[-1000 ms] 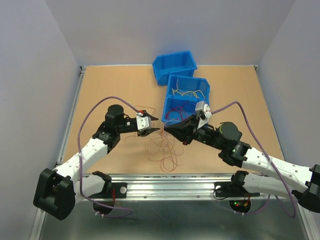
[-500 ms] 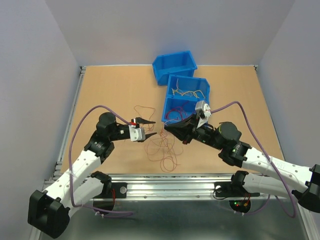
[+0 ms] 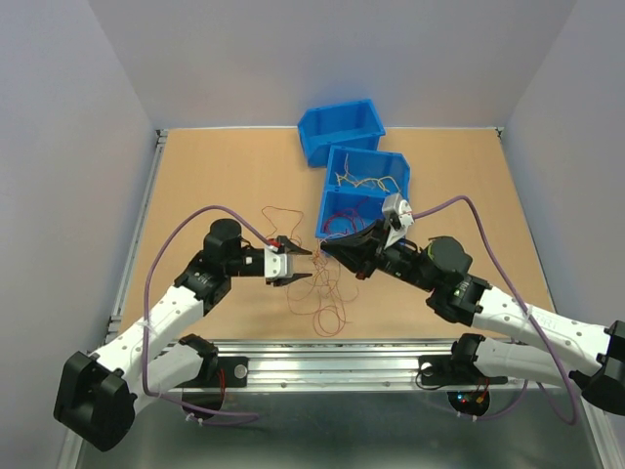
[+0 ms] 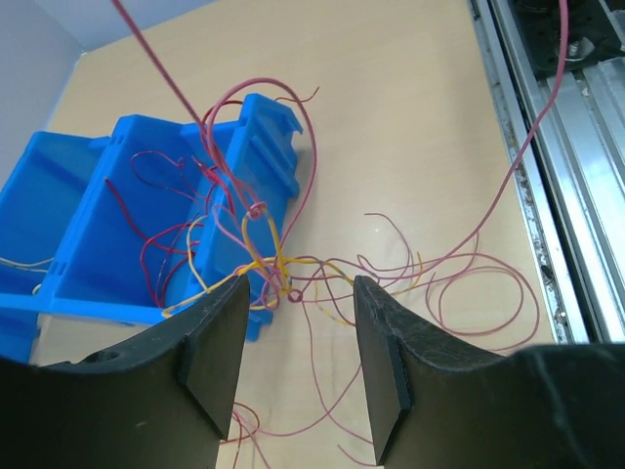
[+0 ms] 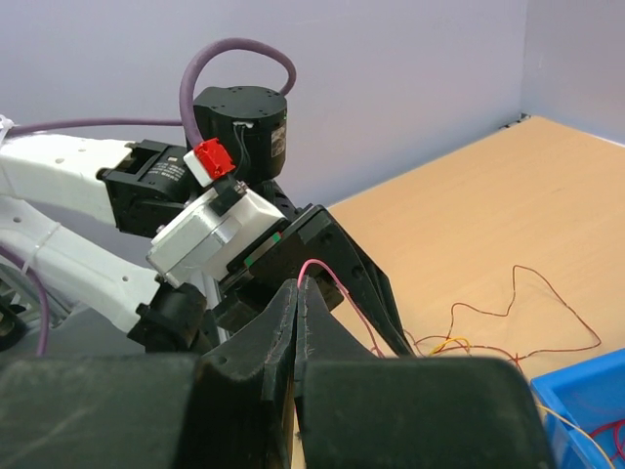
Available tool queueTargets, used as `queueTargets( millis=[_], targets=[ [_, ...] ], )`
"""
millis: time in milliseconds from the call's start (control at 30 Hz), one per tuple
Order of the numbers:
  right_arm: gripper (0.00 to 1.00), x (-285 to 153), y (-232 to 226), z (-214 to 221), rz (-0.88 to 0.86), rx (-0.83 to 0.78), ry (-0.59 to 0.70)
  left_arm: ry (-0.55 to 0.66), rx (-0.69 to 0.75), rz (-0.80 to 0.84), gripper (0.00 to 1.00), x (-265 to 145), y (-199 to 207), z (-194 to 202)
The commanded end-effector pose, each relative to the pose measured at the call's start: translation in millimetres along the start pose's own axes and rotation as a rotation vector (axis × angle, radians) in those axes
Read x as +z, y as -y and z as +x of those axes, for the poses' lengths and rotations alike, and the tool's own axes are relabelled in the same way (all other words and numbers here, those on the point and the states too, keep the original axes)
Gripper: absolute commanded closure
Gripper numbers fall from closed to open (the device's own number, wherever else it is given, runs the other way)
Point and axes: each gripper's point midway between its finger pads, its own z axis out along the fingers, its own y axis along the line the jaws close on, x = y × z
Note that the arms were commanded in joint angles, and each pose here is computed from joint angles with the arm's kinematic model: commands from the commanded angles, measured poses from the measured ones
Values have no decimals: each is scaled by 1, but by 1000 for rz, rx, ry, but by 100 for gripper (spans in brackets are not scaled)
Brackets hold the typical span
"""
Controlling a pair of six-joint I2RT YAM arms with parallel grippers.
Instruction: Untangle the cables
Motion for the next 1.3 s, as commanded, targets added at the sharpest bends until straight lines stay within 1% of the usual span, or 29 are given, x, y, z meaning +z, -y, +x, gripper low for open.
queueTargets(
  millis=[0,133,233,267,333,367,400,433,600,633,667,700,767,800,833,867,900,933,967,1000,1033,1067,1167,1233,1267],
  targets=[
    [99,7,-13,-40,-30,-13,91,37,38,-9,43,7,-13,-23],
    [99,8,-14,-38,-39,-10,88,36,31,-35,48,11,-19,-23],
    [99,9,-14,-38,-39,-11,89,30,24,-43,58,14,-21,-22],
    [99,9,-14,-38,-39,-11,88,28,24,-50,67,14,-23,-23],
    [100,9,-14,-36,-38,-10,87,24,25,-58,81,13,-24,-22],
    [99,9,-13,-36,-38,-10,85,21,25,-63,86,13,-25,-21],
    [99,8,-12,-36,-32,-10,87,20,29,-72,94,12,-26,-22],
    [99,7,-12,-37,-30,-11,91,15,34,-85,100,11,-27,-21],
    [99,-12,-4,-31,24,2,110,-22,15,-186,100,3,-41,-16],
    [99,-24,-5,-42,35,4,151,-31,-8,-219,100,0,-47,-13],
    [100,-31,-3,-44,51,8,170,-40,-16,-242,100,-3,-51,-10],
    [100,-49,2,-48,91,15,214,-45,-24,-277,100,-8,-59,-9],
    [99,-67,11,-51,150,24,255,-53,-73,-348,100,-23,-77,-2],
    [100,-80,18,-58,202,35,297,-49,-87,-378,100,-30,-85,-2],
    [99,-90,25,-51,238,45,304,-37,-107,-377,100,-34,-90,-1],
    [99,-110,25,-64,257,52,366,-32,-128,-413,100,-44,-102,-1],
    [99,-123,37,-69,331,68,409,-24,-176,-446,100,-59,-113,3],
    [99,-132,45,-61,370,79,421,-28,-211,-452,100,-66,-119,11],
    [99,-151,45,-73,388,89,488,-21,-223,-455,100,-72,-126,10],
    [99,-163,57,-74,461,100,518,-26,-270,-458,100,-80,-131,21],
    [100,-171,62,-74,494,103,539,-24,-276,-463,100,-84,-136,21],
    [100,-181,73,-72,562,113,550,-25,-290,-463,100,-86,-138,23],
    [100,-190,87,-66,648,114,559,-42,-340,-508,100,-97,-151,35],
    [99,-192,93,-64,685,113,558,-57,-378,-568,100,-108,-160,43],
    [99,-193,95,-62,698,115,559,-63,-382,-626,100,-121,-170,45]
  ],
)
